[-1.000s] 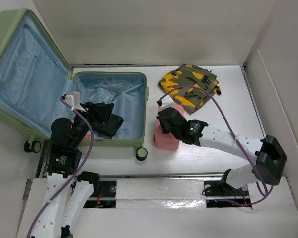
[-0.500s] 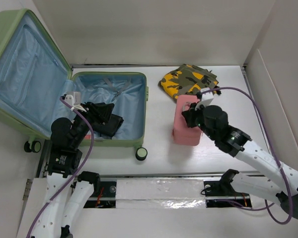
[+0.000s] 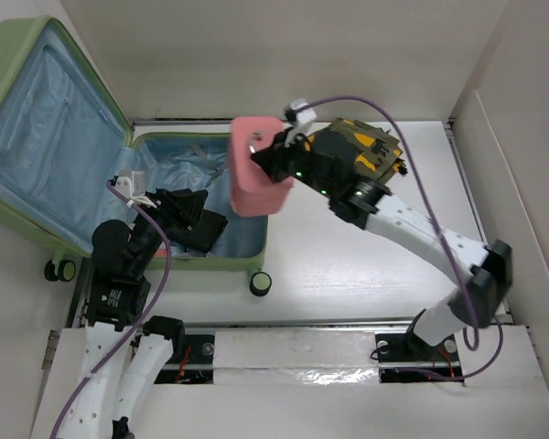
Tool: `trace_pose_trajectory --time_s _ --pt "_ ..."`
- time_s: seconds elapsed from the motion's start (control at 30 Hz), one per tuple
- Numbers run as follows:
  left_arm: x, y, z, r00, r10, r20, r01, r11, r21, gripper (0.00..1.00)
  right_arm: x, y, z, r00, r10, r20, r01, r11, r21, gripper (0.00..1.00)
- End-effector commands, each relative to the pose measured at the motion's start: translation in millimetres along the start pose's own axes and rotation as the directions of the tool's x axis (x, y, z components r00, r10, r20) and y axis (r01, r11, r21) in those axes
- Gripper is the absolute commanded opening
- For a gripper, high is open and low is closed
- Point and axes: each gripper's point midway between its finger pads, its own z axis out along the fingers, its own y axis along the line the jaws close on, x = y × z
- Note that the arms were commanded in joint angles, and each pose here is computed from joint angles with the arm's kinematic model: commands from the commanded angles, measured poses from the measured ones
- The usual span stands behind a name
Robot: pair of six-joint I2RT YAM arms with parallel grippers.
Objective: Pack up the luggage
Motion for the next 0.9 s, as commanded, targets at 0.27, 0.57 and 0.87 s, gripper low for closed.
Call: trace_pose_trajectory --time_s 0.27,0.57,0.87 --pt "-63 -13 -27 0.97 0.031 0.242 -0.024 0.999 -0.031 0.47 36 120 145 0.964 0.258 -0.07 -0.258 0.826 -0.502 0.8" --pt "-42 -11 -13 0.986 0.021 0.168 -0.022 1.0 0.005 0.53 12 -8 72 0.985 0.149 0.082 -0.124 0.96 -0.251 0.63" --pt "-18 -26 24 1.0 -0.012 0.007 0.011 0.989 0.148 0.4 98 -248 -31 0.992 0.129 -0.012 -0.109 0.883 0.456 0.12"
